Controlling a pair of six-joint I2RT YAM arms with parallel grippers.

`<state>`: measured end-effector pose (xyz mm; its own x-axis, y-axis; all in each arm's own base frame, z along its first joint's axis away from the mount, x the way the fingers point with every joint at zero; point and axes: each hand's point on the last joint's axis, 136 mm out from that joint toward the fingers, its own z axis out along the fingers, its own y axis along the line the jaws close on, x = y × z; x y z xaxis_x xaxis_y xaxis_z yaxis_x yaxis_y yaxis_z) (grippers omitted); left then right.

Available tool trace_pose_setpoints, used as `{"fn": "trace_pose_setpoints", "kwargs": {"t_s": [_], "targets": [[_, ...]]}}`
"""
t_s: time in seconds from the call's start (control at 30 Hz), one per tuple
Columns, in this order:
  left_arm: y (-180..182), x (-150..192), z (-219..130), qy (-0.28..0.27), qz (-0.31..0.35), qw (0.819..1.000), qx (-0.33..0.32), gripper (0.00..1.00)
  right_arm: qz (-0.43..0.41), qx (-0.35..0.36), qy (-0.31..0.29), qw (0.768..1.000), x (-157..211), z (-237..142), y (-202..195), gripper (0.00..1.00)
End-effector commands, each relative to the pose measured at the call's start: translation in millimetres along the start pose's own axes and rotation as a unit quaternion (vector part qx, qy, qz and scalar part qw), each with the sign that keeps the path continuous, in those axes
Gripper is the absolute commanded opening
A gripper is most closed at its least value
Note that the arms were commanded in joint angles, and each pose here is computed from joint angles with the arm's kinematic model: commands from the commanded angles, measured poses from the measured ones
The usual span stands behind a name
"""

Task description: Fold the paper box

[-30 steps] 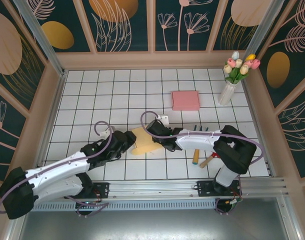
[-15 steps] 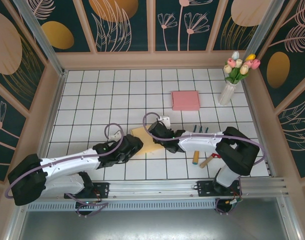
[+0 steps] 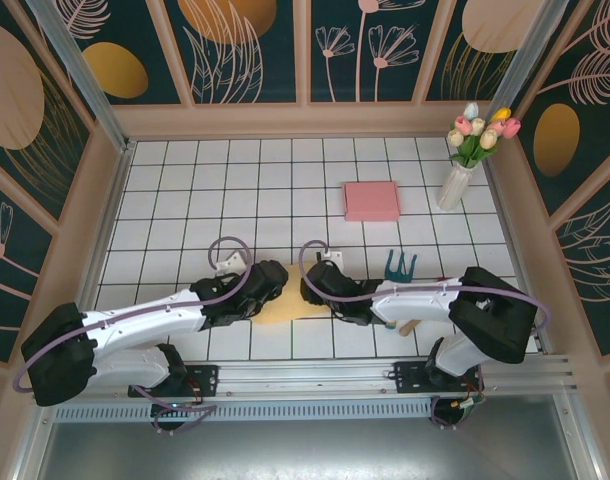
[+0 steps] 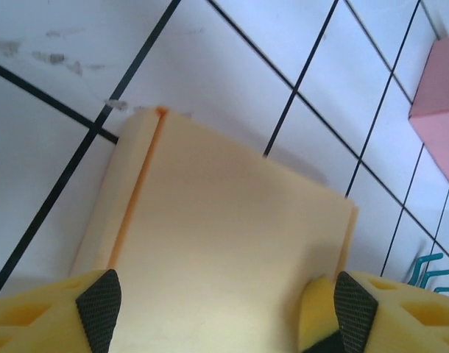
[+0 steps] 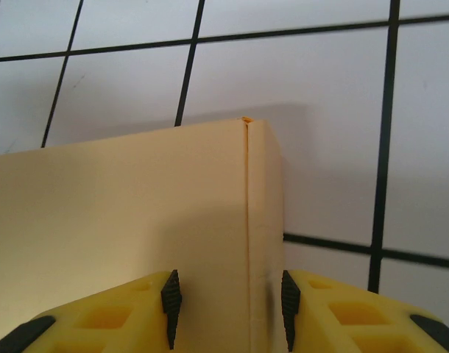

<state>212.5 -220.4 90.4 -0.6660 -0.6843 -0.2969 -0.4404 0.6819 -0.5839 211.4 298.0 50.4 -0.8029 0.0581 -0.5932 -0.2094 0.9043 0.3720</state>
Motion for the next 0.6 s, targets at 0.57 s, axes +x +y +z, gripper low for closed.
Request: {"fn": "trace_pose_setpoints", "kwargs": {"t_s": [0.57], "targets": [[45, -34, -15, -0.085, 0.022, 0.993, -0.084, 0.83, 0.06, 0.0, -0.019, 0.998, 20, -7, 8, 0.44]]}}
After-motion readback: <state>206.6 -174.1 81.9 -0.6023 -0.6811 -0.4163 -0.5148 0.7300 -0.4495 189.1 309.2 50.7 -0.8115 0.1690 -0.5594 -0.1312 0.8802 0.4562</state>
